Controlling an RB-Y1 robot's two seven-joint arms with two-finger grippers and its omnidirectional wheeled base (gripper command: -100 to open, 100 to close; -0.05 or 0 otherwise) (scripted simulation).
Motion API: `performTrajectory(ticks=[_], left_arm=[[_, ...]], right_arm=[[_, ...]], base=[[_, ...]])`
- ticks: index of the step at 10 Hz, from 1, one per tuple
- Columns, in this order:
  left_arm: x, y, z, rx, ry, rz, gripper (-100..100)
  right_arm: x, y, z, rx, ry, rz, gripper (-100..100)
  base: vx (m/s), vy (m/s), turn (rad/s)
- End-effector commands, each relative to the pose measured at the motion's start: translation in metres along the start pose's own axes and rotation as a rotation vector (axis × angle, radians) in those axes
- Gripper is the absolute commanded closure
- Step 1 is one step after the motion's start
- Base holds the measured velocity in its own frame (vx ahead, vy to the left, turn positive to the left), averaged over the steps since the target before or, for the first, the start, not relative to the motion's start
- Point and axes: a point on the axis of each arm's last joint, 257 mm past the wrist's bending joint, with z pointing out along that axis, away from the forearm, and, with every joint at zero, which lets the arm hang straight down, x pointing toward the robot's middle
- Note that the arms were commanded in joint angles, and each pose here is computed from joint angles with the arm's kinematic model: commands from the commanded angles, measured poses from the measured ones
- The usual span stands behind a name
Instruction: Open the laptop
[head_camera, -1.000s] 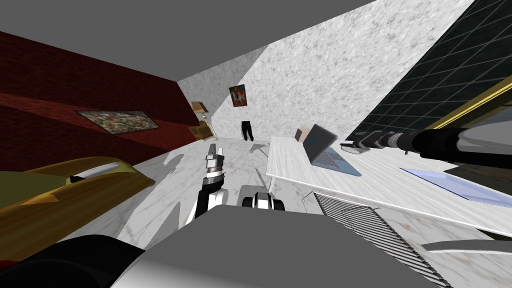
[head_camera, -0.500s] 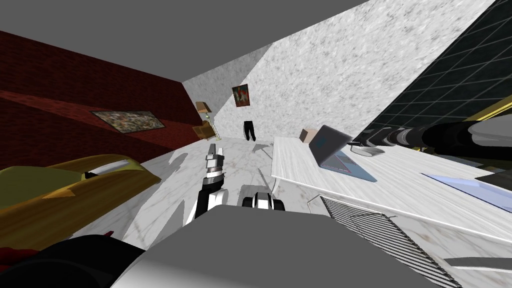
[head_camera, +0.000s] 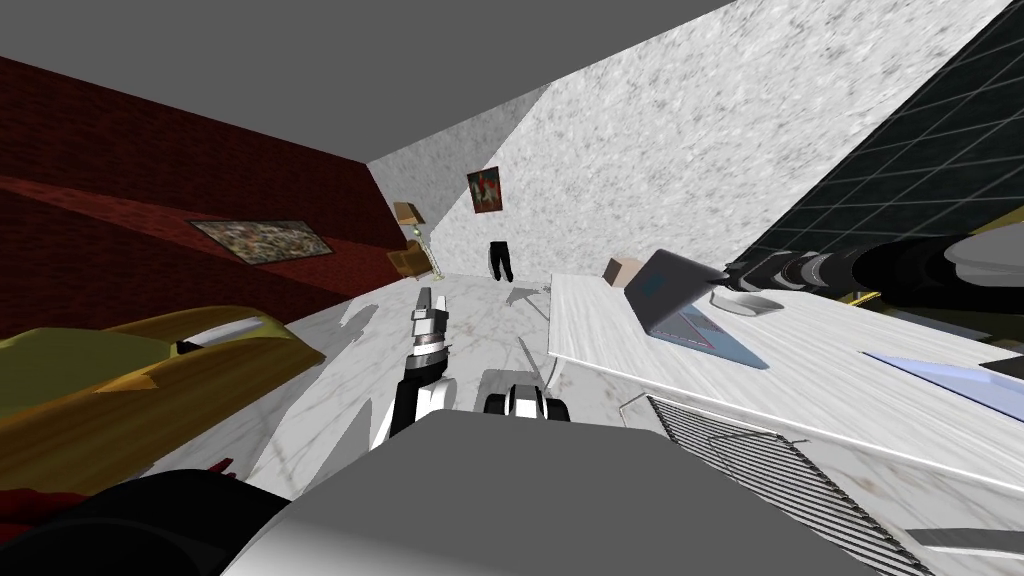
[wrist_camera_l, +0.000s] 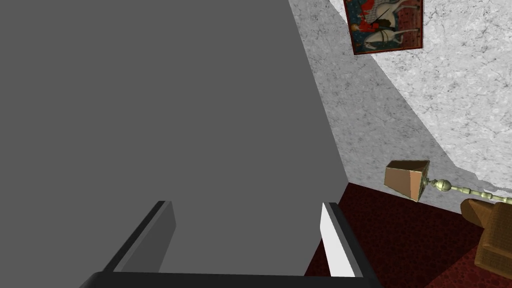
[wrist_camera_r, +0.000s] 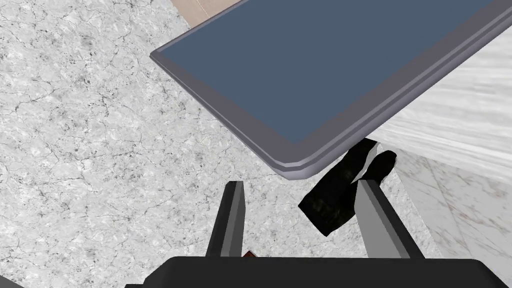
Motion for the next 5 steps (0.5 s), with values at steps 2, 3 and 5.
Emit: performTrajectory(ticks=[2,3,5], left_arm=[[0.0,0.0,0.0001,0.0,0.0,0.0,0],[0.0,0.0,0.0,0.0,0.0,0.0,0],[0.0,0.0,0.0,0.0,0.0,0.0,0]], right_arm=[[0.0048,0.0076,0.0027,0.005,-0.059,0.131,100],[0.0058,0.0096,0.0035,0.006,-0.074,0.164,100],[0.0075,0.0136,0.0052,0.007,-0.105,0.229,100]], base=[[-0.103,-0.148,0.077],[-0.081,-0.135,0.048],[-0.064,-0.133,0.024]])
